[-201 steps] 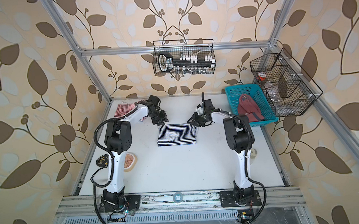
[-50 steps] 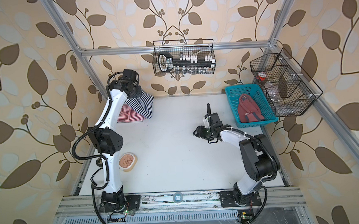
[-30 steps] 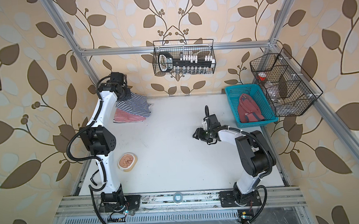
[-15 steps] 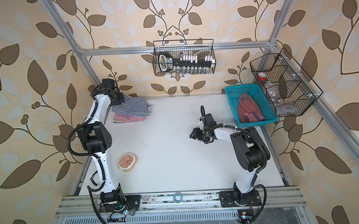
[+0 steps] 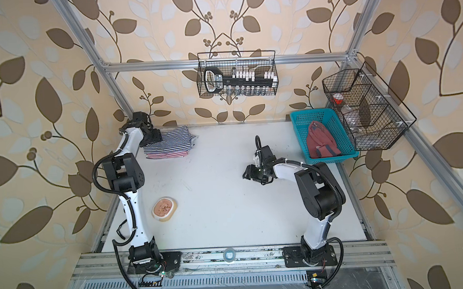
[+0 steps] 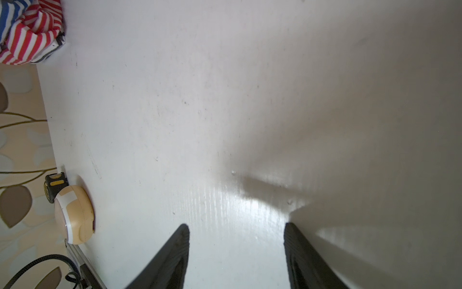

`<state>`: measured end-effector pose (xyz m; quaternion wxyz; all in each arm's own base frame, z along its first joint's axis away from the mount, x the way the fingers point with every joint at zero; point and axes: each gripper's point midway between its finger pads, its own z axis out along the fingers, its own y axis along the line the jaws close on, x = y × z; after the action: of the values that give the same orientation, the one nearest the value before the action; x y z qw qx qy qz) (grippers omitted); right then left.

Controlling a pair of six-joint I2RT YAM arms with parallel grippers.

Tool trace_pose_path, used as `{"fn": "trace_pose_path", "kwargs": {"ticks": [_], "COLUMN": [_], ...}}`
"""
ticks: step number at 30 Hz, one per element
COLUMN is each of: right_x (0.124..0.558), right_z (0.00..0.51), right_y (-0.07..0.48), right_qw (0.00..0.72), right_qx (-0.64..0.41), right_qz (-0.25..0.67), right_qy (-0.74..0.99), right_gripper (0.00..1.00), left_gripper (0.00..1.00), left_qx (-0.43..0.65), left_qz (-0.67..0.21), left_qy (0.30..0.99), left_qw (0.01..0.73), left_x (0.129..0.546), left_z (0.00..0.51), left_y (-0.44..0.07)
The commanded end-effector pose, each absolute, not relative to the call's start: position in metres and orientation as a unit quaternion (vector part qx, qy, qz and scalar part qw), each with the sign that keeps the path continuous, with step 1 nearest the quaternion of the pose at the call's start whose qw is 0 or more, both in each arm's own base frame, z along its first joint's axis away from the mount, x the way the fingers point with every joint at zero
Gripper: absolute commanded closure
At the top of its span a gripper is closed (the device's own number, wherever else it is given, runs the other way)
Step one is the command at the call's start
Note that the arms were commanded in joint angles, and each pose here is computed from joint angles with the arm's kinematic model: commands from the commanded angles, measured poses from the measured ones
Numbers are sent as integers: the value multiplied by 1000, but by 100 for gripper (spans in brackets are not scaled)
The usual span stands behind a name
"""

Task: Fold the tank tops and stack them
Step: 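Carry the blue bundle with the left gripper onto the red striped top, then release the blue top on the stack while the right gripper reaches into the teal basket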

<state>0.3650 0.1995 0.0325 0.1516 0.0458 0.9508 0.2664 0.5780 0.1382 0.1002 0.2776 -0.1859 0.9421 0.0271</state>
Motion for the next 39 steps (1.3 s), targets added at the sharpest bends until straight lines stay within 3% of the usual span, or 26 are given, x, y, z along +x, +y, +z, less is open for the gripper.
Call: {"fn": "trace_pose_path", "kwargs": {"ticks": [1,3,11,13,17,19,27,35,39], "right_x": [370,373,401,413,432,437,450,469,477], "right_z": [44,59,150,174,215,226,216,189,175], "right_y": [201,201,160,127,55,14,-79,-119,-138], "right_qw": [162,181,285,315,363,374,371,354,348], "right_qx": [43,40,31,46,85,109,146,142,154], "right_qz": [259,262,227,185,86,22,-141,-254,-268], "right_qy": [951,947,931,930,924,921,906,889,885], "right_gripper": [39,39,40,42,44,45,49,49,48], "left_gripper": [14,2,4,9,31,38,36,35,34], "left_qx": [-194,-194,-198,-197,-209,-202,-129,-108,-105], "left_qz": [40,34,-19,-62,-177,-206,-226,-231,-227], "left_qy": [923,917,877,860,831,829,861,881,884], "left_qw": [330,347,438,467,485,479,437,399,395], "left_x": [572,570,544,537,528,523,506,489,483], "left_z": [164,185,293,321,347,348,320,290,288], "left_y": [148,145,123,108,69,44,-57,-86,-89]}}
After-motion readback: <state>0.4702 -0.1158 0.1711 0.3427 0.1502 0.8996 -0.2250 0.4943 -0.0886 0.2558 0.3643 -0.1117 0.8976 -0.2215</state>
